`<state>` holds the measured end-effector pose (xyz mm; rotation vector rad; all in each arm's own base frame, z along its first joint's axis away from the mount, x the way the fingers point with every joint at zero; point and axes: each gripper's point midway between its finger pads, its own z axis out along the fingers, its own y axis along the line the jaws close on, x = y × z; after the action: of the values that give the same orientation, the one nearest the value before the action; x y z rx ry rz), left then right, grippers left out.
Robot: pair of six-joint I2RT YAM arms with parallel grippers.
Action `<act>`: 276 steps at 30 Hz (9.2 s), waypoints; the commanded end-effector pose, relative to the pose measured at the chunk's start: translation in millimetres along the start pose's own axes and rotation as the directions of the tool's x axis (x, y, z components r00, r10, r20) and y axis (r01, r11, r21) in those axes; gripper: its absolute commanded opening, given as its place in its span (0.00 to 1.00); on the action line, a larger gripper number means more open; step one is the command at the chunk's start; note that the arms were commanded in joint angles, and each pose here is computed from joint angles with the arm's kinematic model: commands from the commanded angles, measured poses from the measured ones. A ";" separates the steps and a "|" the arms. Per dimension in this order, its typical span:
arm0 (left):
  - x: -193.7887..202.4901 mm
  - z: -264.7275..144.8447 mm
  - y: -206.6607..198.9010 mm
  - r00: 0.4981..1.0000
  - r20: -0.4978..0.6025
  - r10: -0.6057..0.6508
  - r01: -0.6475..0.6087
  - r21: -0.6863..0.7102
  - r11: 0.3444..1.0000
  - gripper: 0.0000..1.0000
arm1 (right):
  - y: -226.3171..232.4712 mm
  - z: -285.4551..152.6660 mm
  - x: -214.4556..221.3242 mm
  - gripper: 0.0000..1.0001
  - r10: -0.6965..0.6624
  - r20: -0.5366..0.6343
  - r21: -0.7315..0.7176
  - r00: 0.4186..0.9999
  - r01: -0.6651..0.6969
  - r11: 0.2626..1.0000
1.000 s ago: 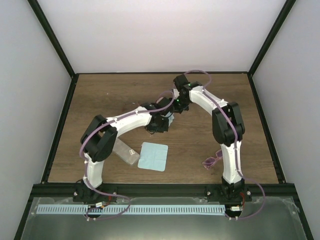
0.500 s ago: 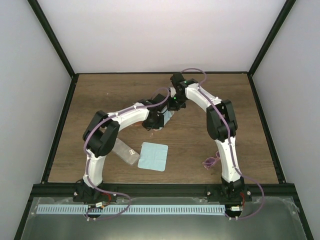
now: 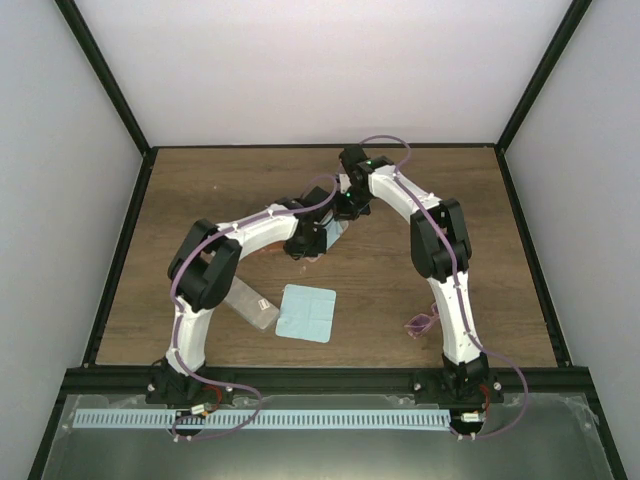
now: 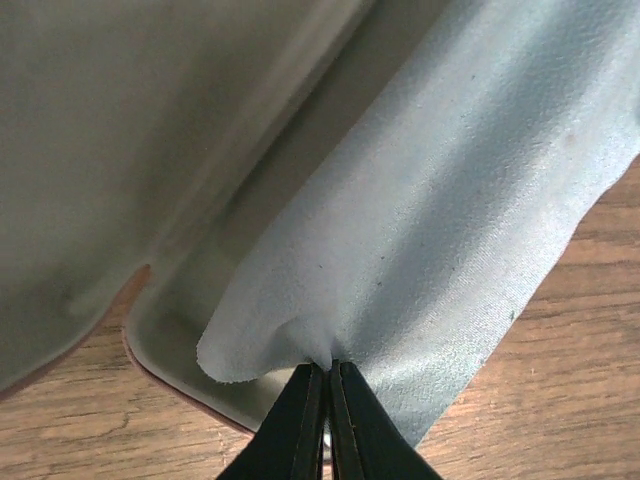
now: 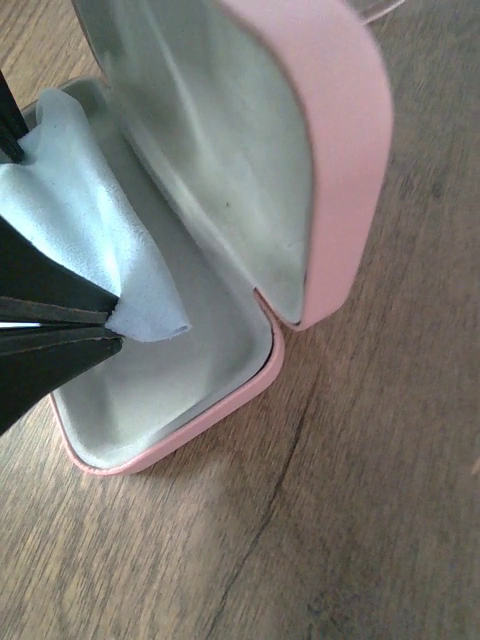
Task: Organize the sunglasses
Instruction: Place the glasses cleaning cloth in the sunglasses case, then adjust the sunglasses case at the center of the board, then adjust the glasses cleaning cloth in the sunglasses case.
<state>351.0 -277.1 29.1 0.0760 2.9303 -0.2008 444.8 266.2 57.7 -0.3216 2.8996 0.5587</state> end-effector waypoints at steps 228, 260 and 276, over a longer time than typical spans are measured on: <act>102.2 -7.0 -2.5 0.950 -0.182 0.252 -0.250 0.037 0.968 0.04 | -88.5 -44.4 125.2 0.09 0.092 0.066 0.270 0.994 -0.106 0.957; 101.2 -4.0 7.9 0.961 -0.157 0.229 -0.233 -0.009 0.972 0.04 | -66.7 -73.9 140.1 0.08 0.119 0.122 0.208 0.985 -0.143 0.968; 104.8 -8.3 12.8 0.966 -0.145 0.214 -0.217 -0.011 0.976 0.04 | -51.1 -72.8 139.0 0.23 0.122 0.116 0.125 0.986 -0.136 0.983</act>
<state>255.0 -266.2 14.2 0.4364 3.0194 -0.1492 314.4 158.4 75.5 -0.0712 2.8510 0.3300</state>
